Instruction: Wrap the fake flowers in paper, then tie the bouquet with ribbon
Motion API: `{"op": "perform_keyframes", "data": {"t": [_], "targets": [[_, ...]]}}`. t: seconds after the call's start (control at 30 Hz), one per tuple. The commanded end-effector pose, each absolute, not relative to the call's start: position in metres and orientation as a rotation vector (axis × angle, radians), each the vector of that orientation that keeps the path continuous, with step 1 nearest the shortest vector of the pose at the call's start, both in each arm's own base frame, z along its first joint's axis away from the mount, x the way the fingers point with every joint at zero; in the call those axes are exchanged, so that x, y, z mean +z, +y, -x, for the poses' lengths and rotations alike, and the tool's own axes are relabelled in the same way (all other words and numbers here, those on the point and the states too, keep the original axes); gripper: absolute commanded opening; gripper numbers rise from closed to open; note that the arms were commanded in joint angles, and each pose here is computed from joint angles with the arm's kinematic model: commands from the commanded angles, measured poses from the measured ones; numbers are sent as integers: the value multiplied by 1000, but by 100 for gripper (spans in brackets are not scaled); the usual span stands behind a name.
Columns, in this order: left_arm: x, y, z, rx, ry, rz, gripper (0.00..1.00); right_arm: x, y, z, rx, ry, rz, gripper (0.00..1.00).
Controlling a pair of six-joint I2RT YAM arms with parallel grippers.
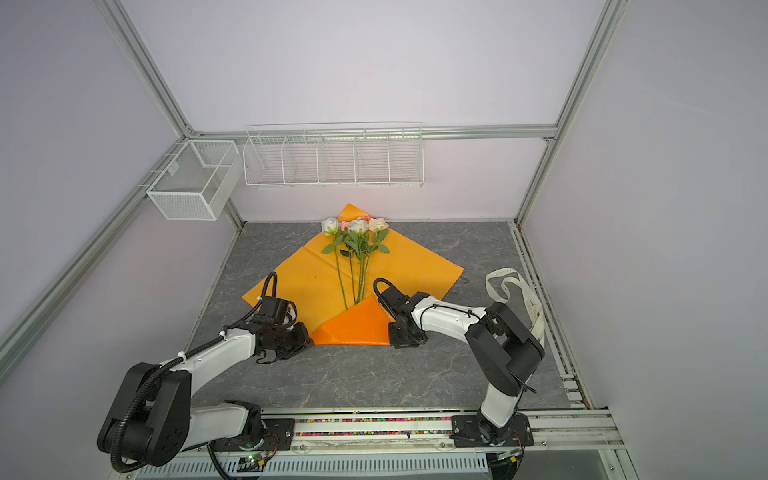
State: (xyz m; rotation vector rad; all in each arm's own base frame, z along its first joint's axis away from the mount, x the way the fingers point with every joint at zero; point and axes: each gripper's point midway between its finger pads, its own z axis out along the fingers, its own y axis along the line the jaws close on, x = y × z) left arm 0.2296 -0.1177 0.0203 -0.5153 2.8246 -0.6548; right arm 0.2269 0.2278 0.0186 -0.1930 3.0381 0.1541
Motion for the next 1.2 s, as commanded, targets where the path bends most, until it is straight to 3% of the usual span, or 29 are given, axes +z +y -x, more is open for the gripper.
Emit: {"op": "perform_keyframes", "data": {"t": [0.0, 0.17, 0.33, 0.53, 0.67, 0.83, 1.17], "targets": [[10, -93, -214, -475, 2869, 590, 13, 15, 203, -217, 13, 3071, 185, 30], [22, -84, -219, -416, 2834, 618, 14, 31, 205, -230, -4, 3012, 217, 30], [58, -100, -230, -583, 2735, 548, 22, 80, 227, -254, 39, 2853, 278, 35], [89, -90, -236, -567, 2585, 555, 31, 110, 325, -249, 539, 2745, 472, 33], [94, -83, -240, -575, 2548, 601, 38, 97, 390, -236, 785, 2758, 526, 24], [91, -80, -245, -668, 2570, 682, 46, 73, 422, -238, 854, 2789, 507, 21], [89, -68, -263, -813, 2524, 794, 65, 13, 403, -243, 644, 2935, 445, 19]]}}
